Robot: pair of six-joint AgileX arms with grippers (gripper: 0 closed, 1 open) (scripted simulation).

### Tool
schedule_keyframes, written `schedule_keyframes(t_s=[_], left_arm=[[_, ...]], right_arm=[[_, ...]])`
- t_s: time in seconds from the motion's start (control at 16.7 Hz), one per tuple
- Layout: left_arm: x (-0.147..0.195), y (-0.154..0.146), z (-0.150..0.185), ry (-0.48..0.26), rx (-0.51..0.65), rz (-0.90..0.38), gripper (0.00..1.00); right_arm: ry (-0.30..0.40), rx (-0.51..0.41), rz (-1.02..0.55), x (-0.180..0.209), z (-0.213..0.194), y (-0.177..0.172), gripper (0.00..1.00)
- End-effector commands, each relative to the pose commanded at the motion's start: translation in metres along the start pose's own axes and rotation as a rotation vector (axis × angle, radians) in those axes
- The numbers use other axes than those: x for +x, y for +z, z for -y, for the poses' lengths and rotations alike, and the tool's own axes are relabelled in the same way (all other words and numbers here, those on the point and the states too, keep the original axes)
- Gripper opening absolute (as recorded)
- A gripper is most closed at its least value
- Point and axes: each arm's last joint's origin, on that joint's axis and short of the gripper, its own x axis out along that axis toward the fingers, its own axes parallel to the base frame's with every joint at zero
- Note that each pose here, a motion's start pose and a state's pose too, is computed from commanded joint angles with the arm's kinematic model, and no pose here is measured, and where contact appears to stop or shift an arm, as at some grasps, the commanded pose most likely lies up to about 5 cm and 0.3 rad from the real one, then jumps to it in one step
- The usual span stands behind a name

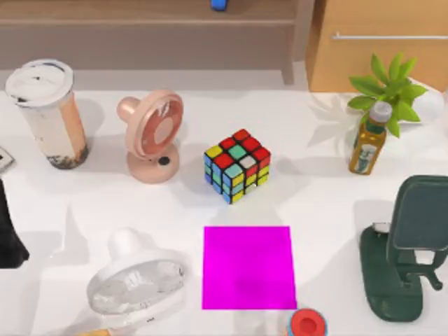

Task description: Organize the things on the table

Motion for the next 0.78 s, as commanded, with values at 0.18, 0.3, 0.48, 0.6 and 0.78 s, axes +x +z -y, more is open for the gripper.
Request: schedule_keyframes(t_s=[0.18,0.3,0.48,0.6,0.78], left_arm=[[0.0,0.0,0.0,0.0,0.0,0.0,1.0],[0.0,0.0,0.0,0.0,0.0,0.0,1.0],[0.0,0.0,0.0,0.0,0.0,0.0,1.0],[0.0,0.0,0.0,0.0,0.0,0.0,1.0],[0.0,0.0,0.0,0.0,0.0,0.0,1.0]], right_arm=[[0.007,0.004,0.0,0.018,0.002,-0.001,1.0],[0.001,0.004,0.0,0.038,0.004,-0.001,1.0],[-0.01,0.004,-0.001,0.07,0.004,-0.001,1.0],[-0.003,0.003,-0.001,0.084,0.002,-0.001,1.0],[0.002,0.003,0.0,0.089,0.0,-0.001,1.0]])
